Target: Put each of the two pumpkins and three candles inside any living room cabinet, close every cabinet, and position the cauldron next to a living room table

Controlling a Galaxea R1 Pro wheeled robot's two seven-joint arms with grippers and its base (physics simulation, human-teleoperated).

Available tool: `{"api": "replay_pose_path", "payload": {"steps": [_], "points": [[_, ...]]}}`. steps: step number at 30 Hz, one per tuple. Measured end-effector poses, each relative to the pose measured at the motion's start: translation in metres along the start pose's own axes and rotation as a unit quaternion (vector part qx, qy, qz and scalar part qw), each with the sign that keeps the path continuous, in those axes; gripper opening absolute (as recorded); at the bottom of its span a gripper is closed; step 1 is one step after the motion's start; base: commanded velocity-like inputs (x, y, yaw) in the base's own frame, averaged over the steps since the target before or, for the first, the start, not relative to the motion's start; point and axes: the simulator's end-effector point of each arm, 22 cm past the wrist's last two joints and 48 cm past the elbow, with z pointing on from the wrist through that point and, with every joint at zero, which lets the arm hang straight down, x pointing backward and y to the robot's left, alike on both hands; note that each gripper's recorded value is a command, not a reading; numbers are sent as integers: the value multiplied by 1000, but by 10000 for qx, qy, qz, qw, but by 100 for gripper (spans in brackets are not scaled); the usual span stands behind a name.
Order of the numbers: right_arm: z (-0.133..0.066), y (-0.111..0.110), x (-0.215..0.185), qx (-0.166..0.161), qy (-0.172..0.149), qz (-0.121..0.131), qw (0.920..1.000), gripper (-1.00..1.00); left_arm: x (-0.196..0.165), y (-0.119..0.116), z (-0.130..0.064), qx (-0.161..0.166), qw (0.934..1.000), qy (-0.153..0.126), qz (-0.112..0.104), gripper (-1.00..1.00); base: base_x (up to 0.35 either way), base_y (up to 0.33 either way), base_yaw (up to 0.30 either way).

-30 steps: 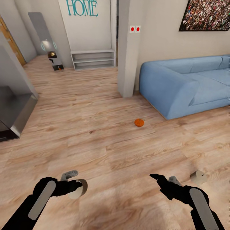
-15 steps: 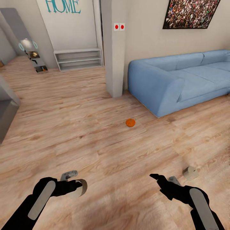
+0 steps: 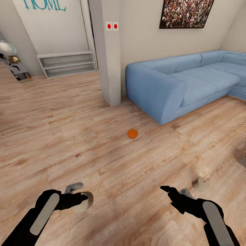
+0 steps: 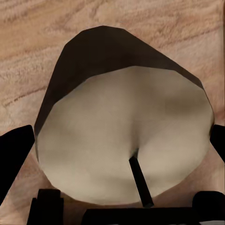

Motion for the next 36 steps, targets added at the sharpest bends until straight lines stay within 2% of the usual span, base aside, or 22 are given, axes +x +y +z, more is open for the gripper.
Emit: {"api": "replay_pose_path", "payload": {"steps": [21,36], "points": [[6,-9,4,94,78,51,9999,100,3,3,5,-23,10000,57,-9,-100,268,149,-226],[9,-13,6,133,104,67,9998,100,6,4,8,-27,9999,103,-20,-100,41,2,-234]]}}
